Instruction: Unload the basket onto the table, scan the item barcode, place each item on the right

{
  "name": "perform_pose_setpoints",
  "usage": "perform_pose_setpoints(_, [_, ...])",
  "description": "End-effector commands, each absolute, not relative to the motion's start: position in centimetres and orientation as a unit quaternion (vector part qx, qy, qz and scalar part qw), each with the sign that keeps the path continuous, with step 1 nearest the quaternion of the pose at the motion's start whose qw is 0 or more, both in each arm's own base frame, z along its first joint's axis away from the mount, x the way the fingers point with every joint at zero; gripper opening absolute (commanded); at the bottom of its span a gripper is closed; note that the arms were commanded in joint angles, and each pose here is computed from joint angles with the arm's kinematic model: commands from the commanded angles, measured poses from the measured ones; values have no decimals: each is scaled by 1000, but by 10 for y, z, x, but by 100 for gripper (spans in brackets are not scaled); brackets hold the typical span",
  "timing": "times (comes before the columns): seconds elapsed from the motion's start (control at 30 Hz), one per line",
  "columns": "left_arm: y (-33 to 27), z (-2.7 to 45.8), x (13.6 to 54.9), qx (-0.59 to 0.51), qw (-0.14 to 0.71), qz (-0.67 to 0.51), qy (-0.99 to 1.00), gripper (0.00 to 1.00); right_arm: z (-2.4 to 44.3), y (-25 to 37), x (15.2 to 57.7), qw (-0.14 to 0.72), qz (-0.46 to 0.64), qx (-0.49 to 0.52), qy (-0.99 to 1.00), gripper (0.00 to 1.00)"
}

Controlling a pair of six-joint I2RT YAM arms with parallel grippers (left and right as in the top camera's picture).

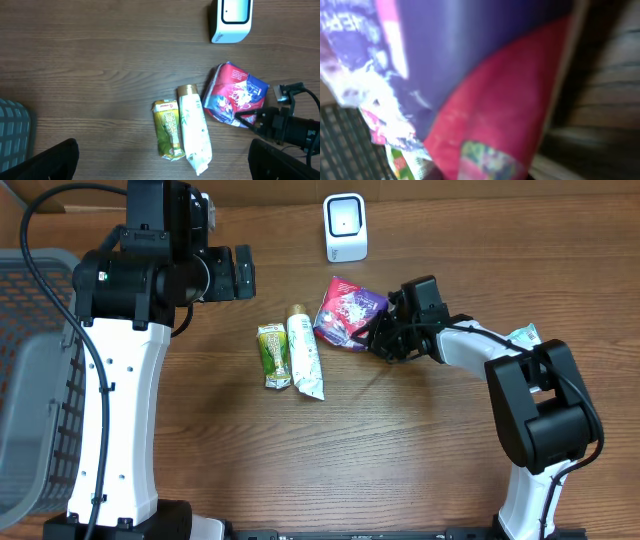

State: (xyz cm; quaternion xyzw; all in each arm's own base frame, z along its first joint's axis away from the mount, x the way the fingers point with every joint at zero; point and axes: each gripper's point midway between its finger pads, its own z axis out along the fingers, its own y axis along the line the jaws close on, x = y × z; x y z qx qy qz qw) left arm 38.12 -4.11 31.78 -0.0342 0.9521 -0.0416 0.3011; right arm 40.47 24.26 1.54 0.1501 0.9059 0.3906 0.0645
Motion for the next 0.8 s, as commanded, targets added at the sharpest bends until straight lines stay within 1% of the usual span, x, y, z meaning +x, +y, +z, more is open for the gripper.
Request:
perform_pose_setpoints(0.0, [-41, 321, 382, -30, 306, -38, 951, 99, 12, 237, 410, 82, 376, 136, 913, 4])
perform_pose_setpoints(0.1, [-41, 320, 382, -30, 305, -39, 951, 100, 38, 227, 411, 109, 368, 109, 917, 4])
perform_pose_setpoints(0.2, [-41, 321, 382, -30, 306, -39, 951, 100, 67, 206, 408, 145, 316, 86, 934, 4])
perform_pose_setpoints(0.3, [-41, 321, 382, -30, 306, -39, 951, 99, 93, 167, 395, 169, 186, 73, 965, 4])
perform_pose_setpoints(0.37, [-41, 321, 382, -30, 306, -38, 951, 99, 105, 141, 383, 167, 90, 75, 979, 4])
perform_pose_setpoints(0.4, [-41, 321, 382, -30, 306, -39, 951, 100, 114, 124, 374, 161, 23, 73, 984, 4])
perform_pose_setpoints(0.43, [-41, 321, 382, -30, 306, -39, 951, 100, 120, 115, 369, 157, -16, 68, 985, 4])
perform_pose_setpoints(0.53, [-41, 321, 382, -30, 306, -39, 951, 99, 126, 104, 349, 136, -114, 37, 983, 4])
perform_pose_setpoints(0.77, [-41, 321, 382, -30, 306, -39, 951, 100, 101, 95, 333, 107, -266, -8, 958, 4])
